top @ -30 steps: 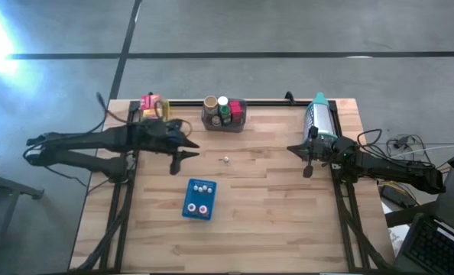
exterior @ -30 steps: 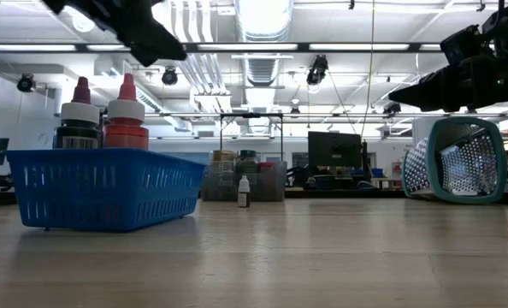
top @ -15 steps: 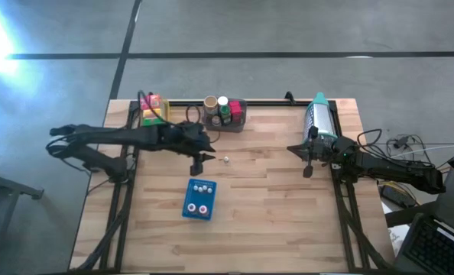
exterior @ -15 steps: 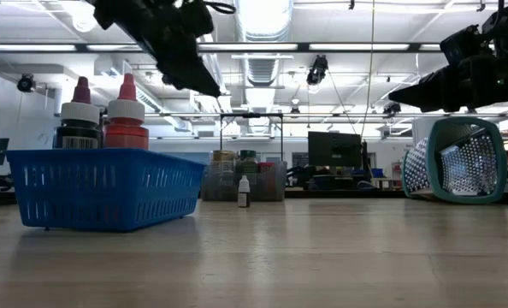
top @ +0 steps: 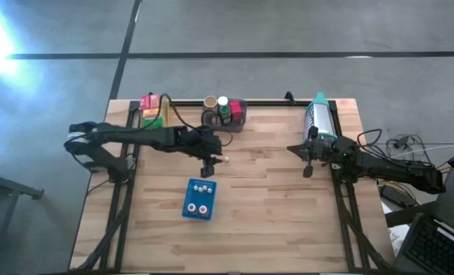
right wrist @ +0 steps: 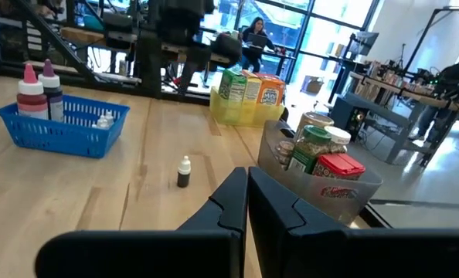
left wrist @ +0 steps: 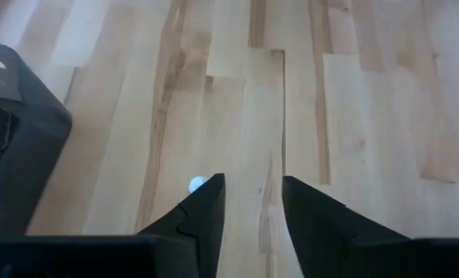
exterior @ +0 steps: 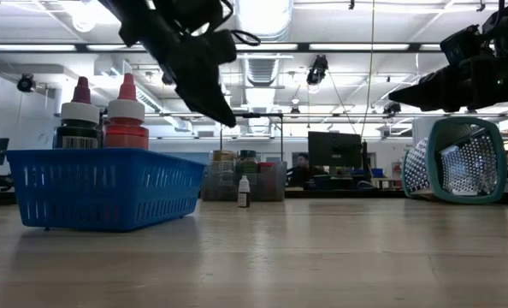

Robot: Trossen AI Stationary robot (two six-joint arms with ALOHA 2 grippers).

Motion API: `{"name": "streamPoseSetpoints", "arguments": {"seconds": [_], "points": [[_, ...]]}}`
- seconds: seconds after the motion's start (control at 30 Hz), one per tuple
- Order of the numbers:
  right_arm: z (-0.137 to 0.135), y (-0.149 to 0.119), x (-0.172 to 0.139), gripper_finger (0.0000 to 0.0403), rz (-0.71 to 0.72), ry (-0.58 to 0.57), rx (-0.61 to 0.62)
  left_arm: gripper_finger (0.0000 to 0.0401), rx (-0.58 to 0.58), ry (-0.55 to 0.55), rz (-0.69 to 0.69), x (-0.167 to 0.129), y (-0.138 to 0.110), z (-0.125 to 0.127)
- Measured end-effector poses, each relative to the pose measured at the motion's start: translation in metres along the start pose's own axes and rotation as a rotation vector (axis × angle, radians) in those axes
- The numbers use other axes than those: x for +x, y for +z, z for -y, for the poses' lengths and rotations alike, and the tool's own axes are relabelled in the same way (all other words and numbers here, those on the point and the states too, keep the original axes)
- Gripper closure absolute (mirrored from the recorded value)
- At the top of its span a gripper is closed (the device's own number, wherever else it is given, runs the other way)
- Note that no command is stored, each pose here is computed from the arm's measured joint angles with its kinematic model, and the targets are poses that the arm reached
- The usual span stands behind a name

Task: Pick & Place Kitchen Items
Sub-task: Put the red food coloring bottle into the blue bin

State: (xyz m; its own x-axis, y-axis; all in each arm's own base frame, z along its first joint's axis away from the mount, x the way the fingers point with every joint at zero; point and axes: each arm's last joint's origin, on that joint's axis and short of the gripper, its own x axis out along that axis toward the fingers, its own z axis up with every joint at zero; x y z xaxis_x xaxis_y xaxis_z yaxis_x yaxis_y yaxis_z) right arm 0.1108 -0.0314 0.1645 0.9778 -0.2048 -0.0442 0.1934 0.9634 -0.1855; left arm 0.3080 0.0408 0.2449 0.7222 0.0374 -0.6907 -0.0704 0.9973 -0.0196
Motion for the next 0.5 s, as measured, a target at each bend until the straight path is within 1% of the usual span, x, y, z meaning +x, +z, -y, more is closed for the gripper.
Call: {"name": "streamPoseSetpoints", "arguments": {"seconds": [0.17,0.27,0.37,0.5], "points": [[0.000,0.000,0.000,0.0394,0.000,0.000,0.023,0.0227,-0.002,0.000,-0.042,0.013,-0.004,-0.001],[0.000,0.000,0.000,0.0394,-0.002,0.000,0.014,0.0210,0.017,0.000,-0.053,0.017,-0.005,-0.002],[0.000,0.000,0.000,0.0394,-0.003,0.000,0.001,0.0205,0.016,0.001,-0.065,0.020,-0.007,-0.002],[0.000,0.000,0.000,0.0394,-0.003,0.000,0.022,0.0208,-0.011,0.075,-0.071,0.027,-0.008,-0.005]]}}
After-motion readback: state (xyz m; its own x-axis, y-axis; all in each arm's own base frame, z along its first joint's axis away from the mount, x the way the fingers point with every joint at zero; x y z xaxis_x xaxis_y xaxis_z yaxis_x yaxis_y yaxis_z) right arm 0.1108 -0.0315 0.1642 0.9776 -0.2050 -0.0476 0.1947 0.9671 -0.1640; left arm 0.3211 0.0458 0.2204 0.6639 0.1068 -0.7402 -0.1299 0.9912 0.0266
